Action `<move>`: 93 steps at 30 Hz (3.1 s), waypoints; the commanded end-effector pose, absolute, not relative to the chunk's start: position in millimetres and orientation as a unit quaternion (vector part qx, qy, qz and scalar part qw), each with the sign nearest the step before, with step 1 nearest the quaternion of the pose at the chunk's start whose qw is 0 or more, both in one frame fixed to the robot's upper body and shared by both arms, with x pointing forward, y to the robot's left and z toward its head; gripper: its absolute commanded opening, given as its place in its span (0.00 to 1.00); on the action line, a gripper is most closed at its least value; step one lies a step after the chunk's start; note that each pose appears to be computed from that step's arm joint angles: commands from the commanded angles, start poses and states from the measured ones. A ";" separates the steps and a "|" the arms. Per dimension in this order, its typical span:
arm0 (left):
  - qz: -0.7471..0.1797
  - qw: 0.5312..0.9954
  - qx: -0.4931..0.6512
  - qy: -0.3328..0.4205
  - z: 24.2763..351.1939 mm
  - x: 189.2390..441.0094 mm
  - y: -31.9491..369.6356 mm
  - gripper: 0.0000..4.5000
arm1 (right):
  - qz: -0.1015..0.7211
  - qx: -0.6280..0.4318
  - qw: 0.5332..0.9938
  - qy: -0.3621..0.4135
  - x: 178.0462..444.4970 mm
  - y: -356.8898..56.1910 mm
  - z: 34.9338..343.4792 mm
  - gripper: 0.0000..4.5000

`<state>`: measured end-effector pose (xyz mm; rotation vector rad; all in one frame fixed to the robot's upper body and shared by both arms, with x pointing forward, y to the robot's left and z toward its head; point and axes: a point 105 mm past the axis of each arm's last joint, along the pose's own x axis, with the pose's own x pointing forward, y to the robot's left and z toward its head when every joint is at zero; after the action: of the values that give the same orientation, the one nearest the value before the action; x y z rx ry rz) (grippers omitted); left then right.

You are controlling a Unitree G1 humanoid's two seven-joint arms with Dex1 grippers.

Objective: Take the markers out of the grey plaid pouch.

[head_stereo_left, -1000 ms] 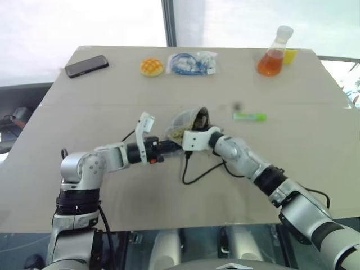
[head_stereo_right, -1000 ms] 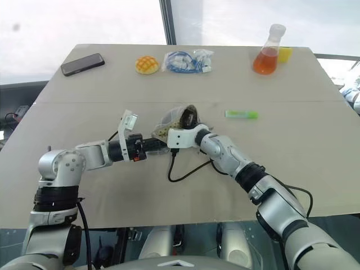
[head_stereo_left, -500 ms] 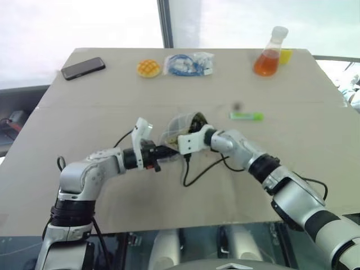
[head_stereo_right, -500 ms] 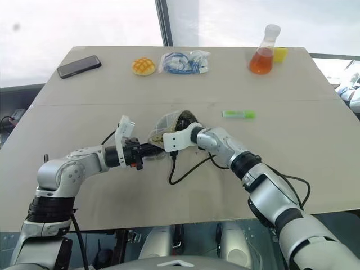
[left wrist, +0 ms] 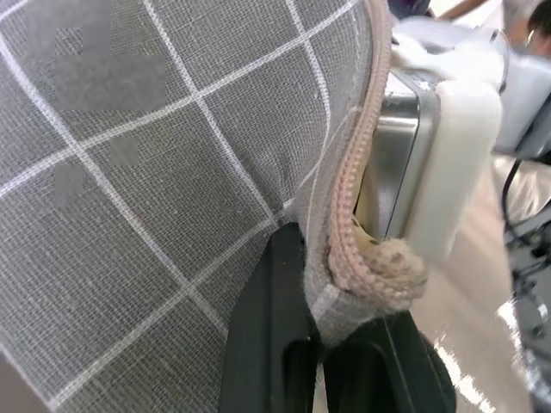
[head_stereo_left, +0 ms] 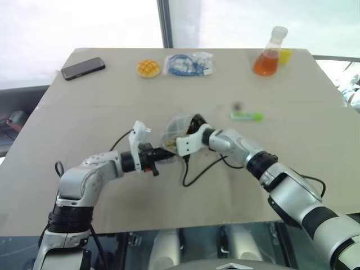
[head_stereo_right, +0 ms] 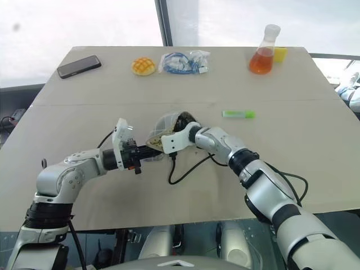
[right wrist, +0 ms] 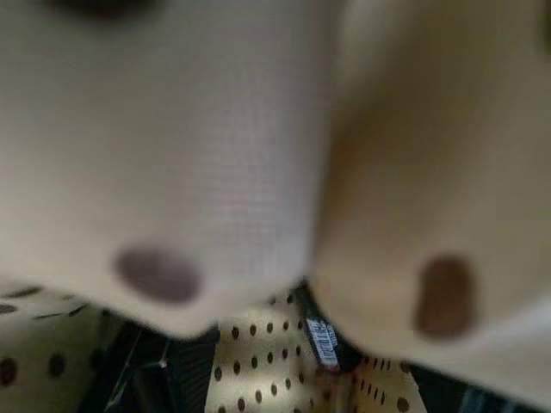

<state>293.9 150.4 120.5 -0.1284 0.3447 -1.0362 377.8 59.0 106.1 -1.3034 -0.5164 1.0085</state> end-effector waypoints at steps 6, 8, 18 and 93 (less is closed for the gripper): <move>-0.569 0.816 -0.045 0.095 145.1 277.3 119.8 0.00 | 0.455 -0.590 0.650 -0.151 390.4 51.4 86.1 0.54; -0.559 0.822 -0.050 0.092 145.5 279.6 122.5 0.00 | 0.449 -0.583 0.658 -0.161 392.8 49.4 94.6 0.33; -0.466 0.880 -0.073 0.062 149.7 318.0 147.5 0.00 | 0.423 -0.507 0.729 -0.182 390.6 6.5 150.2 0.03; -0.228 0.871 0.434 0.014 153.6 366.7 321.1 0.25 | 0.357 -0.185 0.915 0.024 291.9 -127.1 146.0 0.73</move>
<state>366.3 318.0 137.9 0.9351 0.0816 -0.4962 296.7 -129.5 134.2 -0.3433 0.1133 0.7382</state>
